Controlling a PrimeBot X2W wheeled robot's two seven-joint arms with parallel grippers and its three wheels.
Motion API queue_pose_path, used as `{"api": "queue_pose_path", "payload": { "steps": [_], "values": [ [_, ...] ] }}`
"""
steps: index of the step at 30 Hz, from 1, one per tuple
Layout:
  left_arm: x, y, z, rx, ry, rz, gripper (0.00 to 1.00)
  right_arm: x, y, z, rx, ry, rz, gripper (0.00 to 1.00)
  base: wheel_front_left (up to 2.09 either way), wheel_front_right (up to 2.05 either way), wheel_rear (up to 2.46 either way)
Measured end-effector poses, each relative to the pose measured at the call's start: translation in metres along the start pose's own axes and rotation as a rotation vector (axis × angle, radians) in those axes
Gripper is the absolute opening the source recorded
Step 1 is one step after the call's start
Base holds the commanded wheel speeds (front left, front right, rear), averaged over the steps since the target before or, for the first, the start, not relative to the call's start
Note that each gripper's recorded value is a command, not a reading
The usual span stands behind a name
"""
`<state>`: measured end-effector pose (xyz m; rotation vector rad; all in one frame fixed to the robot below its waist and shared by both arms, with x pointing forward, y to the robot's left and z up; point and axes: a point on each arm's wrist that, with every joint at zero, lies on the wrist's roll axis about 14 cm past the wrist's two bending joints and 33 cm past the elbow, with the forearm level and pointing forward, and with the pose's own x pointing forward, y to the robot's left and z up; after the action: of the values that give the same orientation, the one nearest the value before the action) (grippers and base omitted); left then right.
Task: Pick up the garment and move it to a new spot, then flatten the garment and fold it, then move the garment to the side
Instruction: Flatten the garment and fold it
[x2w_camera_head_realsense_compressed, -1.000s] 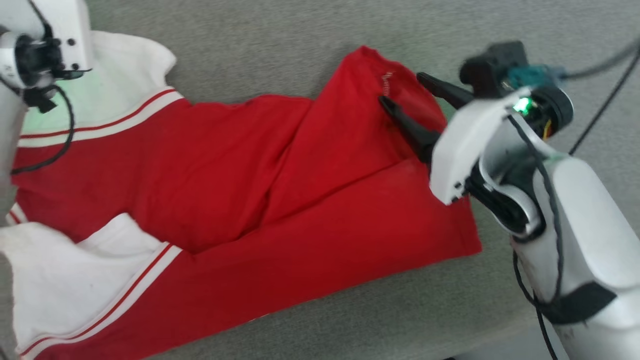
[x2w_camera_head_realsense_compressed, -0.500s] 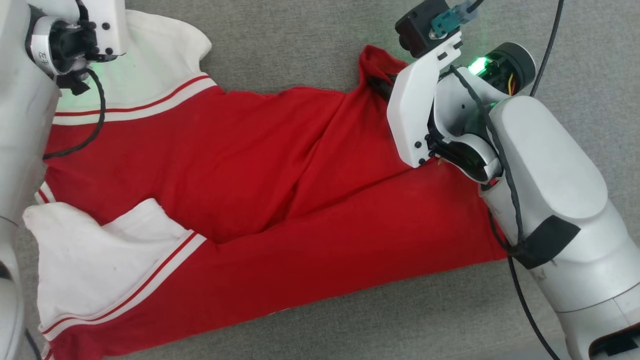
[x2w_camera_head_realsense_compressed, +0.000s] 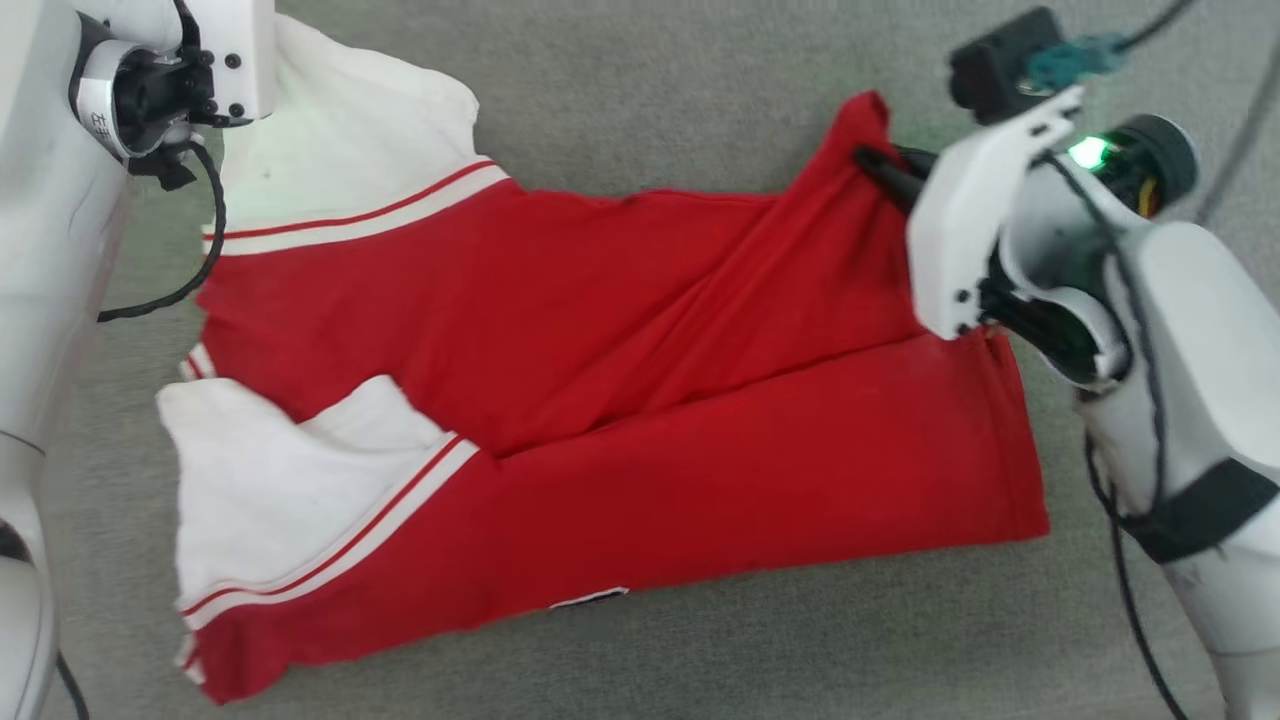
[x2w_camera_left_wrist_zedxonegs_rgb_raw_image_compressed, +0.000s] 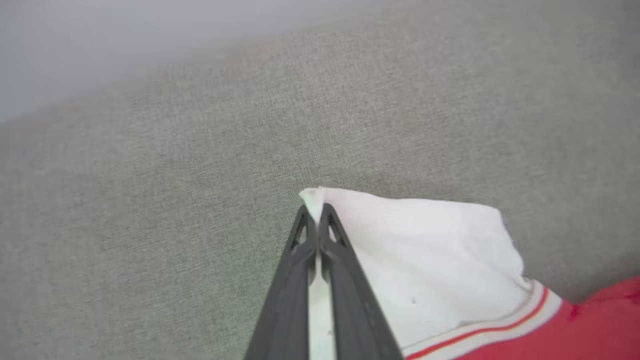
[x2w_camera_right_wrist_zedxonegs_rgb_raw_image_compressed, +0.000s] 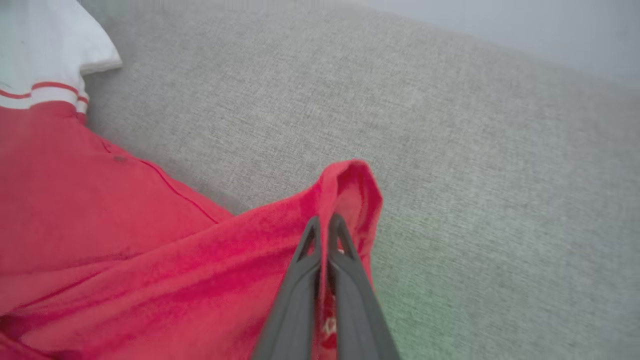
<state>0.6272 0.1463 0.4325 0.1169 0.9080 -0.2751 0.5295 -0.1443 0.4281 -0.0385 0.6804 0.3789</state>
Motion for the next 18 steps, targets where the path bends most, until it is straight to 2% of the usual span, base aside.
{"api": "queue_pose_path", "payload": {
  "steps": [6, 18],
  "values": [
    [-0.031, 0.006, 0.009, 0.013, -0.055, 0.006, 0.0, -0.018, 0.0, 0.008, 0.009, -0.059, -0.003, 0.0, 0.0, 0.0, 0.0],
    [-0.096, 0.007, -0.015, 0.075, -0.07, 0.034, 0.0, -0.066, 0.016, 0.021, -0.007, -0.171, 0.021, 0.0, 0.0, 0.0, 0.0]
  ]
}}
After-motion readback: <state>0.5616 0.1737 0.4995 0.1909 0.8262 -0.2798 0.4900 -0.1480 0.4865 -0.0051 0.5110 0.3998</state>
